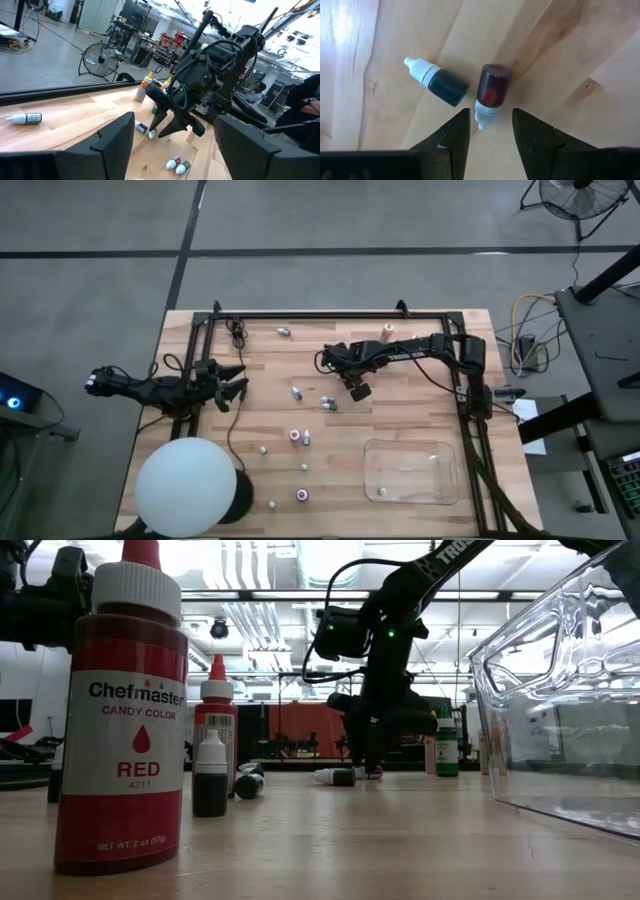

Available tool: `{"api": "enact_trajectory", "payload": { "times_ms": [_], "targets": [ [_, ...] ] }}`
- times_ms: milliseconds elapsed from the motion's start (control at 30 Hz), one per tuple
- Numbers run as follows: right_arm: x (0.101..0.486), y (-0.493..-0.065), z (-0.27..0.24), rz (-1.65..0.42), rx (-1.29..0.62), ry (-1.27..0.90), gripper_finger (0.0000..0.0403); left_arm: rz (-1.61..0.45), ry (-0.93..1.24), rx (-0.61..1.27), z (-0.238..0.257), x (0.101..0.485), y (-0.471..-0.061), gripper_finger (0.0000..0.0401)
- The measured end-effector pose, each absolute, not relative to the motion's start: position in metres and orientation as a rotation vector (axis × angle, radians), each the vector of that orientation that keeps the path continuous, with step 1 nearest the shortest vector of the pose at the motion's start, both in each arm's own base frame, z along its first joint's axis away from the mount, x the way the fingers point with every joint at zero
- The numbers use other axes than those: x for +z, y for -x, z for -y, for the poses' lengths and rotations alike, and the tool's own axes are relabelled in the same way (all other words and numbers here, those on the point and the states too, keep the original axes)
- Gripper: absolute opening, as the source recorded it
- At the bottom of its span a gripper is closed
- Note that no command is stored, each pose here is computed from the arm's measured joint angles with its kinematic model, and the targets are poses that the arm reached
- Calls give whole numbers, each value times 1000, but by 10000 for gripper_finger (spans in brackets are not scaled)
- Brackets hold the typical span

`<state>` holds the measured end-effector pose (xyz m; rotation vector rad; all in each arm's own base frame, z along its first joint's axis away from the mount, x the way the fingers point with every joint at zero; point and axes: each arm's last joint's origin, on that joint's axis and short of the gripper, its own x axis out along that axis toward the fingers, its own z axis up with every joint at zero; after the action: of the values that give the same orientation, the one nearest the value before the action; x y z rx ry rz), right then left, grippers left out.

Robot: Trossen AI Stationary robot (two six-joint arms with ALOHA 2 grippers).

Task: Pick & Place food coloring
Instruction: Put the brown food color into the transparent bin

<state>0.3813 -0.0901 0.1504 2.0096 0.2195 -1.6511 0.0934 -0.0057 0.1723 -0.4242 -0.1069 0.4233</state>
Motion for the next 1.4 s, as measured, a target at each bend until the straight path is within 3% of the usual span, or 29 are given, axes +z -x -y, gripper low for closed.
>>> {"api": "enact_trajectory", "payload": {
  "times_ms": [1400],
  "targets": [
    [138, -391, 96, -267, -1674, -2015, 123, 109, 424, 430, 6, 172, -93, 245]
  ]
}}
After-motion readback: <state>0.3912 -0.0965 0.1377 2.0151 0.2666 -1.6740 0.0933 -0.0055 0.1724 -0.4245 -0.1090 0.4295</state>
